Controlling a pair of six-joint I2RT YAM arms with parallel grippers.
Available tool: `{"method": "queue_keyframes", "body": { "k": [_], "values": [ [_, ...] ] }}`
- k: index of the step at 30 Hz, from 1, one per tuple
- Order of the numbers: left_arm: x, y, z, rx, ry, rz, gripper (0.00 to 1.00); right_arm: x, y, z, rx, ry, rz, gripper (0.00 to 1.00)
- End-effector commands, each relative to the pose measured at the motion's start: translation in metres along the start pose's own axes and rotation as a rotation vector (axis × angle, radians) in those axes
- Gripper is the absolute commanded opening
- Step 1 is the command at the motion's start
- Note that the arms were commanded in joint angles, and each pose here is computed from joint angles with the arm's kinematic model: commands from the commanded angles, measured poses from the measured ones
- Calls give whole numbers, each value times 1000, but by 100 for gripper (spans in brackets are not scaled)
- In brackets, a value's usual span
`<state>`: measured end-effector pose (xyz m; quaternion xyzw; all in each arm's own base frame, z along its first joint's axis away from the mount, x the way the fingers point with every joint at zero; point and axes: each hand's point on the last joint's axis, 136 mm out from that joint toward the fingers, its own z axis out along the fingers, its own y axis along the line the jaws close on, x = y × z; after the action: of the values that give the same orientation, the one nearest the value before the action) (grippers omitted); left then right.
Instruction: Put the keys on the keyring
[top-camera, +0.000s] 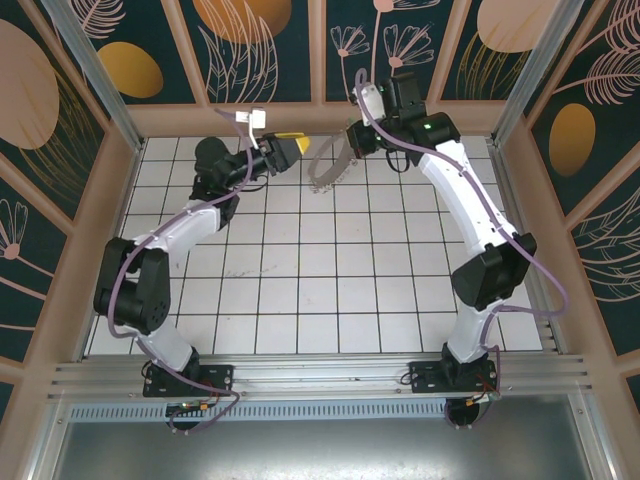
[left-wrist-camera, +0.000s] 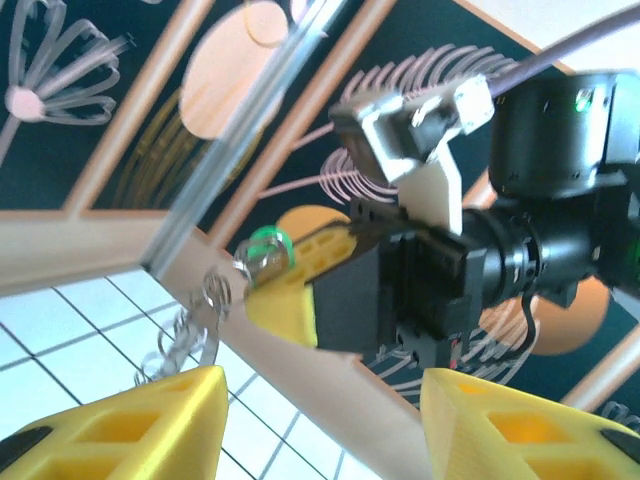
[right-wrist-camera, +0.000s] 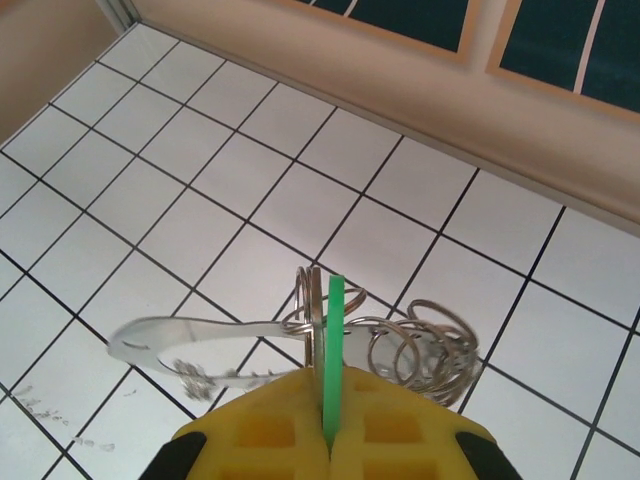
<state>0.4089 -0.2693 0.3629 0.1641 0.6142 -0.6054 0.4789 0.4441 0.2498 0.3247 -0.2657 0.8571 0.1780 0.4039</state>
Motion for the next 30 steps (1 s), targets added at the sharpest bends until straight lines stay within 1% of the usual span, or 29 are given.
{"method": "queue_keyframes", "body": {
  "k": [1, 8, 12, 15, 21, 26, 29, 30],
  "values": [
    [-13, 0, -10, -72, -37, 58, 53, -3, -1, 18, -21, -8, -2, 0],
    [-18, 1, -20, -118, -40, 72, 54, -2, -12, 79, -43, 43, 14, 0],
    [-21, -2, -21, -120, -41, 79, 54, 9, -15, 99, -53, 78, 38, 0],
    [-21, -3, -23, -120, -41, 82, 55, 37, -11, 110, -72, 125, 75, 0],
    [-15, -1, -24, -118, -32, 72, 55, 108, 14, 116, -125, 167, 211, 0],
    [-11, 1, -25, -112, -26, 53, 56, 170, 44, 121, -156, 233, 331, 0],
    [-9, 1, -25, -109, -24, 46, 56, 198, 54, 124, -157, 282, 385, 0],
    [-8, 1, -25, -108, -23, 43, 56, 207, 64, 125, -165, 302, 393, 0]
  ]
}}
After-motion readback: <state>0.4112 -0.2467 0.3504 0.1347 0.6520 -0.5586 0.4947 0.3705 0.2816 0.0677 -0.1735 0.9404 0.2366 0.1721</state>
